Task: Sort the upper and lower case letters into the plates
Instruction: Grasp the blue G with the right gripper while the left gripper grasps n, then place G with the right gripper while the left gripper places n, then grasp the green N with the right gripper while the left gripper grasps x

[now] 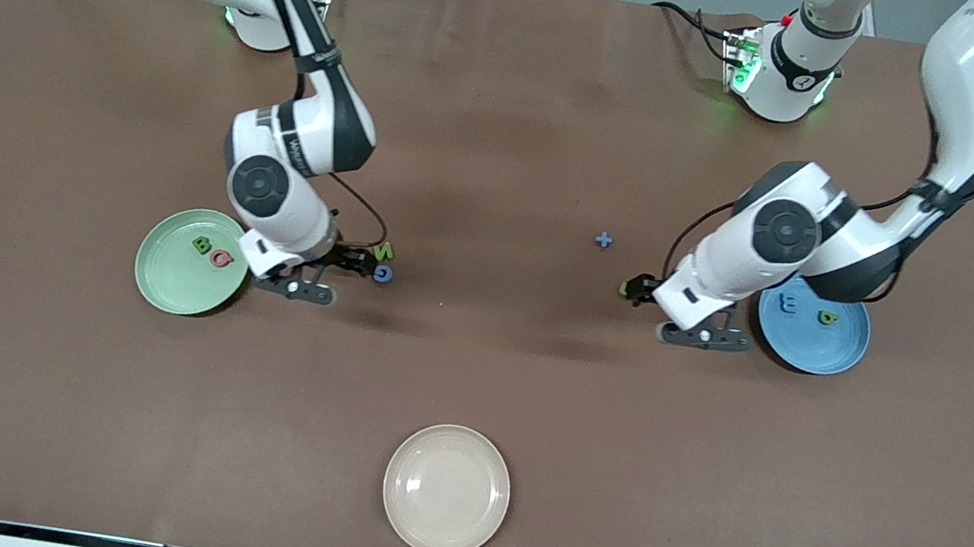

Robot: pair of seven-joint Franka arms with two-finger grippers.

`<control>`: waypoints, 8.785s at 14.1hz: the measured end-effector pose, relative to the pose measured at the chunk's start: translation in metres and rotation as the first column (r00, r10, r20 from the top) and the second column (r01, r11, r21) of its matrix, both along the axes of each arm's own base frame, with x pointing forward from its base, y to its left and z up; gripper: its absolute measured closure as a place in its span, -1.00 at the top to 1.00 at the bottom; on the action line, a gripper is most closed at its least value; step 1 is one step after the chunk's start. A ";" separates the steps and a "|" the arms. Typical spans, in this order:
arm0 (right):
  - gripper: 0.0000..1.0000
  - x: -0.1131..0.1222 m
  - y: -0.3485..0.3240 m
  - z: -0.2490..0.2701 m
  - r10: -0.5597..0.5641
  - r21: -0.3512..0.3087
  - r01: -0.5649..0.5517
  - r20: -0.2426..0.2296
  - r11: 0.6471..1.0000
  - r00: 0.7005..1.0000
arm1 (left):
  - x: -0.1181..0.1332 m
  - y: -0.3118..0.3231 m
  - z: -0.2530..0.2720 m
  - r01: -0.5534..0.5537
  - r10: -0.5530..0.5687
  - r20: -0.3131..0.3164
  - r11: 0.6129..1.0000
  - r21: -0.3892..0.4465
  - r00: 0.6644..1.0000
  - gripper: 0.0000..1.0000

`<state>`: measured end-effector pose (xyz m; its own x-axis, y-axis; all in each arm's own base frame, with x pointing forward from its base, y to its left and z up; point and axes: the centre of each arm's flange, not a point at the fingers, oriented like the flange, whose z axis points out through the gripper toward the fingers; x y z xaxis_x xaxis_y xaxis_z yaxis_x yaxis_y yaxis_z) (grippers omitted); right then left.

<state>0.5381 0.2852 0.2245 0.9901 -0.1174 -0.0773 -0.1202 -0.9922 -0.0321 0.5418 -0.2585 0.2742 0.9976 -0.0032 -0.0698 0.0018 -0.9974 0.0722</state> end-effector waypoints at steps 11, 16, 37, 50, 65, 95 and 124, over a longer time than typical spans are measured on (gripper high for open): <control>0.53 -0.031 0.054 -0.053 -0.002 -0.003 0.002 0.055 1.000 0.998 | -0.029 -0.027 -0.080 0.152 -0.147 -0.064 0.985 0.083 0.987 0.54; 0.36 -0.030 0.053 -0.051 0.009 -0.009 -0.008 0.061 1.000 0.998 | -0.044 -0.034 -0.089 0.177 -0.171 -0.081 0.981 0.080 0.982 0.39; -0.32 0.008 -0.012 -0.037 0.053 -0.082 -0.050 0.029 0.995 0.998 | -0.049 -0.036 -0.098 0.193 -0.191 -0.034 0.978 0.079 0.981 -0.47; -0.32 0.066 -0.316 0.011 0.332 -0.007 -0.332 -0.021 0.943 0.943 | -0.015 0.196 -0.033 0.215 -0.219 0.037 0.974 0.074 0.975 -0.47; 0.17 0.048 -0.314 -0.041 0.339 0.041 -0.337 -0.114 0.941 0.934 | -0.046 0.275 -0.085 0.306 -0.301 -0.055 0.946 0.106 0.952 -0.47; 0.79 -0.046 0.024 -0.045 0.376 0.002 -0.376 0.030 0.927 0.926 | -0.094 -0.016 -0.020 0.041 -0.044 0.024 0.992 0.122 0.999 0.99; -0.34 0.020 -0.055 -0.004 0.340 0.026 -0.339 -0.122 0.940 0.933 | -0.144 -0.075 -0.103 -0.118 0.121 -0.047 0.990 0.075 0.992 0.02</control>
<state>0.5577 0.2303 0.2201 0.9535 0.2245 -0.2010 0.2203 -0.9745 -0.0431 0.3980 -0.3331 0.1717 0.9856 0.1226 -0.1163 0.1230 -0.9924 -0.0032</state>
